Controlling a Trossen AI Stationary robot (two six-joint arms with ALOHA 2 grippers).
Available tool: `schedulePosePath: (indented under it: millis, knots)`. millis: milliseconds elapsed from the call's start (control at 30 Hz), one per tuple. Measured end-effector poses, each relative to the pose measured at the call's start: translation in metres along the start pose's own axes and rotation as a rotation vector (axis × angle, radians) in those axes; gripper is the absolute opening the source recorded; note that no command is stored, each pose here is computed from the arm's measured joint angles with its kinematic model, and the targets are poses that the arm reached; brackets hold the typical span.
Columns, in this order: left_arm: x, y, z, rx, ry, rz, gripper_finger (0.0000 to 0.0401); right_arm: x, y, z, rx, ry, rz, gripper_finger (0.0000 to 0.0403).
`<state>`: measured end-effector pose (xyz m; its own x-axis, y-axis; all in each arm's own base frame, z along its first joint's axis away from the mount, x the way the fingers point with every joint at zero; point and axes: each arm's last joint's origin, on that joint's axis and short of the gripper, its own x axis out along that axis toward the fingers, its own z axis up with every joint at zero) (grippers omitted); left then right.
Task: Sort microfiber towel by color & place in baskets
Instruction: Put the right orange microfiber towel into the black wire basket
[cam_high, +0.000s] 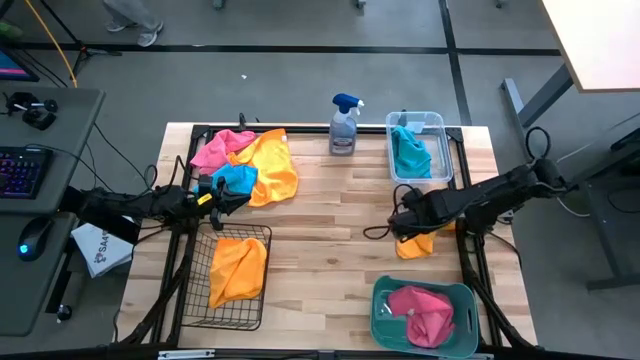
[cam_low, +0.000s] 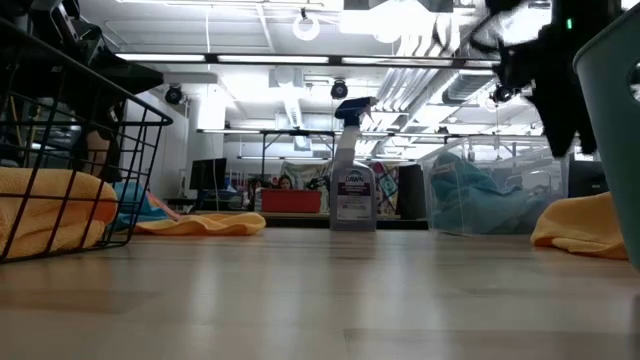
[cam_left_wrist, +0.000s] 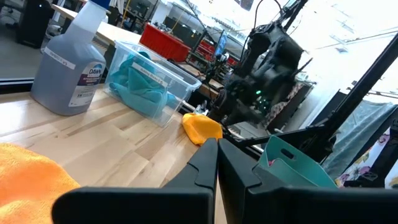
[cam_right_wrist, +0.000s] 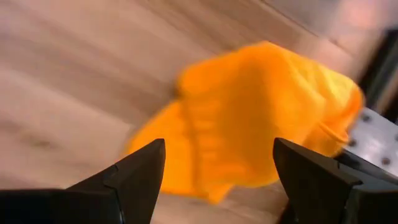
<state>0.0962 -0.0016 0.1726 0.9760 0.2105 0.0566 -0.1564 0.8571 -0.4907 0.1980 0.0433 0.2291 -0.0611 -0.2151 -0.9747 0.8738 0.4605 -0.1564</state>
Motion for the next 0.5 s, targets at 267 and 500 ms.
schedulePosePath:
  millis: [267,500]
  knots:
    - [0.000,0.000,0.000,0.000,0.000,0.000,0.0000,0.059,-0.023,-0.007,0.110,0.103,-0.143,0.0293]
    - [0.000,0.000,0.000,0.000,0.000,0.000,0.0000,0.069,-0.019,-0.005,0.159,0.023,-0.114,0.0288]
